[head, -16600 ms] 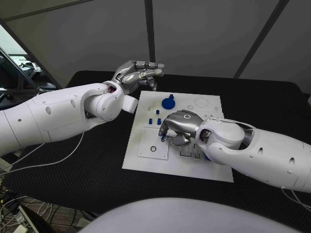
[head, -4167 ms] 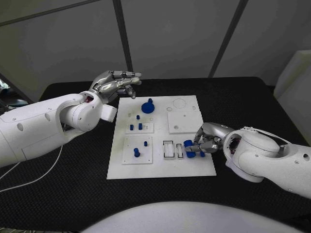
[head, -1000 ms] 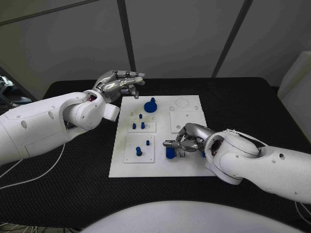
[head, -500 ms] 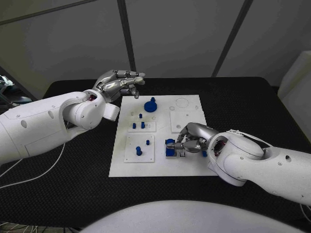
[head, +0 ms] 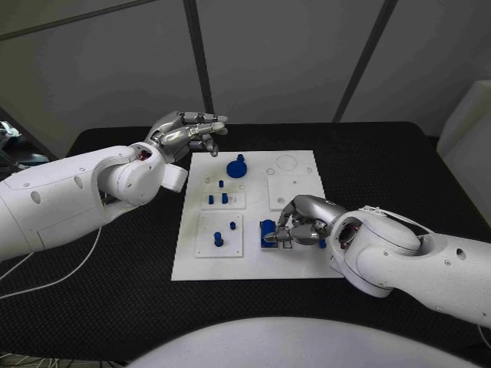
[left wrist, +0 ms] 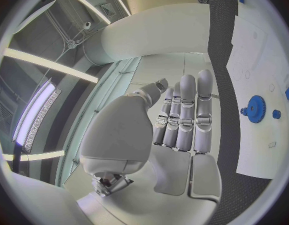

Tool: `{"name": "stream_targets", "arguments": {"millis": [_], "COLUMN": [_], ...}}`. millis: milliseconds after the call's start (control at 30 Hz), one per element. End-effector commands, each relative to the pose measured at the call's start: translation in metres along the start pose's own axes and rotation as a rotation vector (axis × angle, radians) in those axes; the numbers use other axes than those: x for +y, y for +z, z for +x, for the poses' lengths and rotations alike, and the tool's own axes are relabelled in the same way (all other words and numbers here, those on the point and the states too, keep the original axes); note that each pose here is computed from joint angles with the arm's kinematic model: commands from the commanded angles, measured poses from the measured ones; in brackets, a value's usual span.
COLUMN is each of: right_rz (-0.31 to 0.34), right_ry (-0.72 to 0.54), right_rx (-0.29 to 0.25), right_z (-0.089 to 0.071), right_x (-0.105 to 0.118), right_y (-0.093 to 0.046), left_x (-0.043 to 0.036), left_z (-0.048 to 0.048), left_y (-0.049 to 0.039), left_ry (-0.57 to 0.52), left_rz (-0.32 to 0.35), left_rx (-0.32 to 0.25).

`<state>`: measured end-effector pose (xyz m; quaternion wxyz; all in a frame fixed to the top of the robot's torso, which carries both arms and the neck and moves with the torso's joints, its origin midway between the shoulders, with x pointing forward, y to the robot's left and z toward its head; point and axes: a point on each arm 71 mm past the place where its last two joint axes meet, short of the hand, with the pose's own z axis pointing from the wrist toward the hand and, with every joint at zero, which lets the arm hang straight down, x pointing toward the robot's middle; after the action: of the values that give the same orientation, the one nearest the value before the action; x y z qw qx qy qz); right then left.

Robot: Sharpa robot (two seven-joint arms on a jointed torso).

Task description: Assemble the parts on the task board

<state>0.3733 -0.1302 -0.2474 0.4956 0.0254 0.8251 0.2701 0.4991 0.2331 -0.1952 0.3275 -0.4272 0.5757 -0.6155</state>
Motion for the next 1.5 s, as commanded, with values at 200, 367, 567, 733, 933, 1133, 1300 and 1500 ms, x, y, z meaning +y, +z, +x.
{"name": "stream_targets", "arguments": {"millis": [200,367,567,733,933,1133,1300,1500], "right_rz": [0.007,0.018,0.035,0.045,0.048,0.026,0.002,-0.002], "right_ry": [-0.037,-0.047,-0.067,-0.098,-0.108,-0.091,-0.034,0.071], "right_rx": [0.004,0.017,0.044,0.071,0.075,0.047,0.000,-0.032], "right_z": [0.001,0.002,0.004,0.006,0.006,0.004,-0.001,-0.010], "right_x": [0.001,0.001,-0.002,-0.005,-0.007,-0.005,-0.005,-0.015], "right_y": [0.005,0.007,0.009,0.011,0.012,0.010,0.004,-0.015], "left_x": [-0.0011,-0.0010,-0.0009,-0.0009,-0.0007,-0.0006,-0.0006,-0.0003], "left_z": [0.0012,0.0012,0.0017,0.0018,0.0021,0.0018,0.0013,-0.0030], "left_y": [0.0003,0.0005,0.0007,0.0009,0.0012,0.0012,0.0010,-0.0007], "left_ry": [-0.007,-0.007,-0.008,-0.008,-0.008,-0.008,-0.008,-0.004], "left_rz": [0.003,0.003,0.003,0.003,0.003,0.002,0.002,-0.001], "left_rx": [0.010,0.010,0.011,0.011,0.013,0.012,0.012,0.002]}}
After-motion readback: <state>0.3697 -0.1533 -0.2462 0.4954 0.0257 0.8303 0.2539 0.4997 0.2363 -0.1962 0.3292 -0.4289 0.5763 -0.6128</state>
